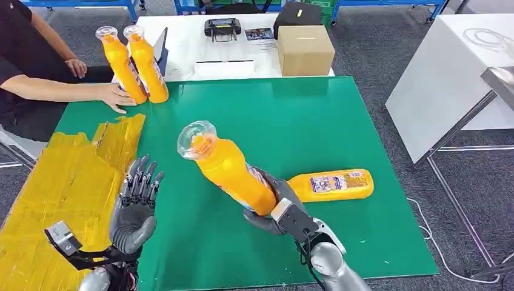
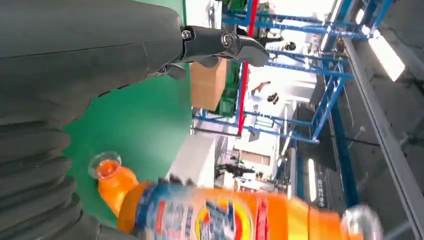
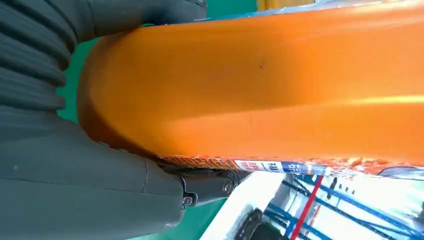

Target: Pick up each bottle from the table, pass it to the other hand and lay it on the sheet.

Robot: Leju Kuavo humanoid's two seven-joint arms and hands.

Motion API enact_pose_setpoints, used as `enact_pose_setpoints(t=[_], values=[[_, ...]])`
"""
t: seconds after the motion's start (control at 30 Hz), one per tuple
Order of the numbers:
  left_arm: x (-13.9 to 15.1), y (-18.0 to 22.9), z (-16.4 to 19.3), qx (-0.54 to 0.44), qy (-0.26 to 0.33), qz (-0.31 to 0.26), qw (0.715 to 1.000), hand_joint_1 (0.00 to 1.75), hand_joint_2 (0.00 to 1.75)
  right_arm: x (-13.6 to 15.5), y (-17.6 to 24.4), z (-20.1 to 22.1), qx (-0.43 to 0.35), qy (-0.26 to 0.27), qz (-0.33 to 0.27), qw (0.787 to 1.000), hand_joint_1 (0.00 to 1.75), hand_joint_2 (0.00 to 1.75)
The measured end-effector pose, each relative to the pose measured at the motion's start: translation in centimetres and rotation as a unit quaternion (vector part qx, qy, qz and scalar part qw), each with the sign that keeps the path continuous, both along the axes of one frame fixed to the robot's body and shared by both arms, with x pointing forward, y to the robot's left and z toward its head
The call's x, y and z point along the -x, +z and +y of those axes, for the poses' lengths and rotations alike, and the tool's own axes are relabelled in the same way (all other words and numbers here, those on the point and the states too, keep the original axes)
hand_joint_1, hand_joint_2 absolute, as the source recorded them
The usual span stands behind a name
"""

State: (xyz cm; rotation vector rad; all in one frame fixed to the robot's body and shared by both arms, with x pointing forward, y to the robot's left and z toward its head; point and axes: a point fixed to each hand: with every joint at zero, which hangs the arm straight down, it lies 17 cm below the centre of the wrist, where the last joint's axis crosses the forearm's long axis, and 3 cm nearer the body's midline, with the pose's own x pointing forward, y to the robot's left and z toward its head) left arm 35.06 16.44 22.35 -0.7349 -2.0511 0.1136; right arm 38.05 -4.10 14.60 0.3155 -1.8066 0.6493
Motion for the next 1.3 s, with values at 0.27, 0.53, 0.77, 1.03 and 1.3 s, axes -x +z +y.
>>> enact_pose_setpoints(t=[0.27, 0.53, 0.77, 1.03, 1.3], values=[[0.5, 0.6, -2.0, -0.003, -0.028, -0.009, 1.000, 0.00, 1.75, 0.1, -1.3, 3.4, 0.020, 0.027, 0.015, 0.999, 1.75, 1.75], [0.6, 0.9, -2.8, -0.002, -0.039, -0.014, 0.999, 0.00, 1.75, 0.9, -2.6, 5.8, 0.037, 0.050, 0.027, 0.998, 1.75, 1.75], [0.7, 0.7, -3.6, -0.010, -0.050, -0.011, 0.999, 0.00, 1.75, 1.6, -3.4, 7.5, 0.062, 0.065, 0.024, 0.996, 1.75, 1.75], [0.3, -3.0, -5.2, -0.063, -0.070, 0.034, 0.995, 0.00, 1.75, 5.7, -5.9, 12.8, 0.126, 0.135, 0.013, 0.983, 1.75, 1.75], [0.7, -9.4, -7.0, -0.206, -0.088, 0.051, 0.973, 0.00, 1.75, 6.9, -8.8, 13.6, 0.166, 0.160, 0.028, 0.973, 1.75, 1.75]])
